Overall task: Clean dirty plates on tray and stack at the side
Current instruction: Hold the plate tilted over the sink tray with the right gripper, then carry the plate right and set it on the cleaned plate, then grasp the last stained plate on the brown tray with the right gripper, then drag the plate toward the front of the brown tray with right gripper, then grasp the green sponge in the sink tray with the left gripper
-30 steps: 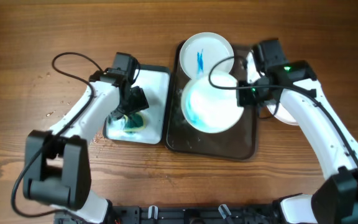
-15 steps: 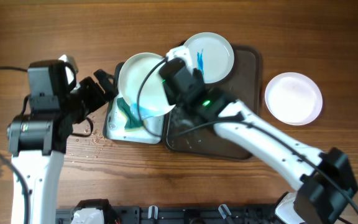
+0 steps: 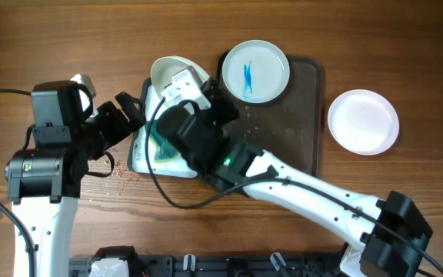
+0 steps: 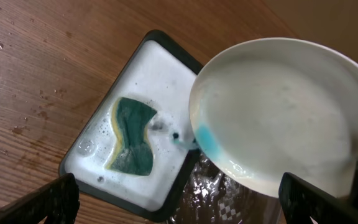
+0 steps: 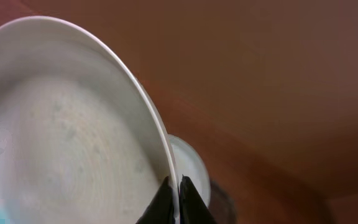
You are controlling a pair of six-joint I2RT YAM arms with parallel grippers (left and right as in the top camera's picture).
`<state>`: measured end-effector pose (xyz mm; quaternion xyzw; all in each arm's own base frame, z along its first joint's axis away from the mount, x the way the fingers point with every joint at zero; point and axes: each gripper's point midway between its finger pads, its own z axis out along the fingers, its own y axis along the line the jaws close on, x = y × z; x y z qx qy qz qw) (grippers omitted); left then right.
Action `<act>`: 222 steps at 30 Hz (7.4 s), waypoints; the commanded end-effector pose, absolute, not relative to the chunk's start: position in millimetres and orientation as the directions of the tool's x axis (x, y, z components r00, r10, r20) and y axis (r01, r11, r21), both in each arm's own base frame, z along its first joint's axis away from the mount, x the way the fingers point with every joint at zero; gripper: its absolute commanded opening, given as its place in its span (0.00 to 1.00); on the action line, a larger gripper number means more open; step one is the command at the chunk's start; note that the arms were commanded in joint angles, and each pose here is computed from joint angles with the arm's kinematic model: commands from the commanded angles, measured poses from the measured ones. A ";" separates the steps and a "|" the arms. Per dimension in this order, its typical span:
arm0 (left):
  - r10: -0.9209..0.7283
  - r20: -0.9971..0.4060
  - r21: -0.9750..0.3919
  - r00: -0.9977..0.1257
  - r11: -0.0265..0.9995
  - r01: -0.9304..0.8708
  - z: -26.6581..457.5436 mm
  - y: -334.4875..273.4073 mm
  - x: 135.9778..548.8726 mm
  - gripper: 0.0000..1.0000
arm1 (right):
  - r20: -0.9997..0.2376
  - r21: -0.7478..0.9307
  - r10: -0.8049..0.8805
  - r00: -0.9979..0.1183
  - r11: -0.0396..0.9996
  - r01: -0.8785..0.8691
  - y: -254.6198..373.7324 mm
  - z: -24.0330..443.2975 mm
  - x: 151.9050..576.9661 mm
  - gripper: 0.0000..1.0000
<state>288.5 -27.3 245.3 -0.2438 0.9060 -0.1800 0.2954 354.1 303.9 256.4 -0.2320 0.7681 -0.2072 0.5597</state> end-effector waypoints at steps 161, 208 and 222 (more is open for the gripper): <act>-0.392 -0.193 -0.290 -0.899 0.899 -0.329 156.7 -59.0 268.5 0.84 | -0.417 0.223 0.096 -0.904 0.975 0.000 88.1 109.2 313.0 0.33; -0.370 -0.158 -0.069 -0.915 0.929 -0.364 41.3 -54.7 349.7 0.59 | -0.439 0.234 0.093 -0.894 0.972 -0.013 84.6 138.3 290.9 0.37; -0.375 -0.129 -0.076 -0.918 0.927 -0.368 0.4 -55.7 333.3 0.37 | -0.432 0.232 0.093 -0.897 0.973 -0.011 84.3 137.3 289.1 0.37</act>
